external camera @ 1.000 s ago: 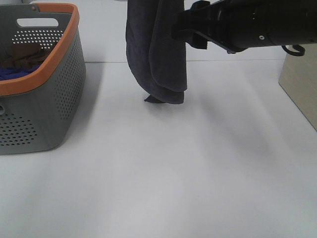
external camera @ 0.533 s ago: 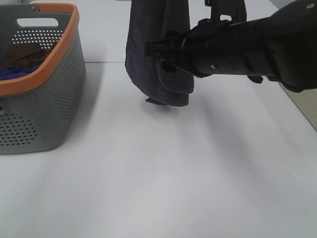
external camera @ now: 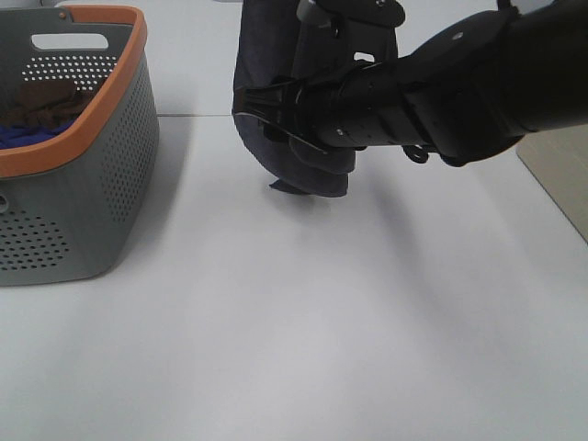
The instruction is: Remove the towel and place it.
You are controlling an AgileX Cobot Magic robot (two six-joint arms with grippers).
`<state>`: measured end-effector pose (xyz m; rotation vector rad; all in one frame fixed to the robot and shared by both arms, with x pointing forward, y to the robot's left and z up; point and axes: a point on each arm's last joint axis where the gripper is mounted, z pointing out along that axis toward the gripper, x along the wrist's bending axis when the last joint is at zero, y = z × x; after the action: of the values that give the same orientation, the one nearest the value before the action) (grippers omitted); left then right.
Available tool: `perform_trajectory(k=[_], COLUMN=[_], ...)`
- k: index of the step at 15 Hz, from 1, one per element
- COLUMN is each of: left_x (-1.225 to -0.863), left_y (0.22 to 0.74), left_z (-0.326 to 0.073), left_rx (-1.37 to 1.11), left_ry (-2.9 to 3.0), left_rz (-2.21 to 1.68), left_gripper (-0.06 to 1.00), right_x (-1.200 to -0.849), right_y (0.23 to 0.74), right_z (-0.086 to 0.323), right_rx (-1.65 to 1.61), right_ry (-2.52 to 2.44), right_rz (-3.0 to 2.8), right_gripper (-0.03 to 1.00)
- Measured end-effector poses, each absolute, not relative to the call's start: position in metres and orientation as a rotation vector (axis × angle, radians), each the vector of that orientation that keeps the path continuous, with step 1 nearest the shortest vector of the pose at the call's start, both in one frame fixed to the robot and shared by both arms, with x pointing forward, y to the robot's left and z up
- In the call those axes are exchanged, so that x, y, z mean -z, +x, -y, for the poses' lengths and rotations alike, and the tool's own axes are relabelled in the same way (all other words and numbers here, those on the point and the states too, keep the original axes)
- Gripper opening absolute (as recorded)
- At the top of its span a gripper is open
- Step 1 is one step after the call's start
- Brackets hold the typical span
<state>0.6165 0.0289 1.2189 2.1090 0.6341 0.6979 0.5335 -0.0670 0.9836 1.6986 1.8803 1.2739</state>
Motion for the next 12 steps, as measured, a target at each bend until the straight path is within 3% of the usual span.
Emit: perform_trajectory(k=[4,8,12], left_x=[-1.219,-1.219,-1.22], left_y=[0.617,0.617,0.617], left_z=[-0.029,-0.029,-0.028], left_rx=[-0.698,-0.692,-0.697], left_ry=[2.108,2.097,2.085], left_rz=[-0.634,-0.649,-0.648], left_gripper=[0.0,0.0,0.0], right_x=[-0.965,-0.97,-0.971], right_y=[0.548,0.556,0.558], right_z=[0.066,0.076,0.08], right_rx=[-1.204,-1.191,-1.171], right_ry=[1.73,1.745,1.719], right_rz=[-1.782,-1.593,-1.546], right_gripper=[0.55,0.55,0.47])
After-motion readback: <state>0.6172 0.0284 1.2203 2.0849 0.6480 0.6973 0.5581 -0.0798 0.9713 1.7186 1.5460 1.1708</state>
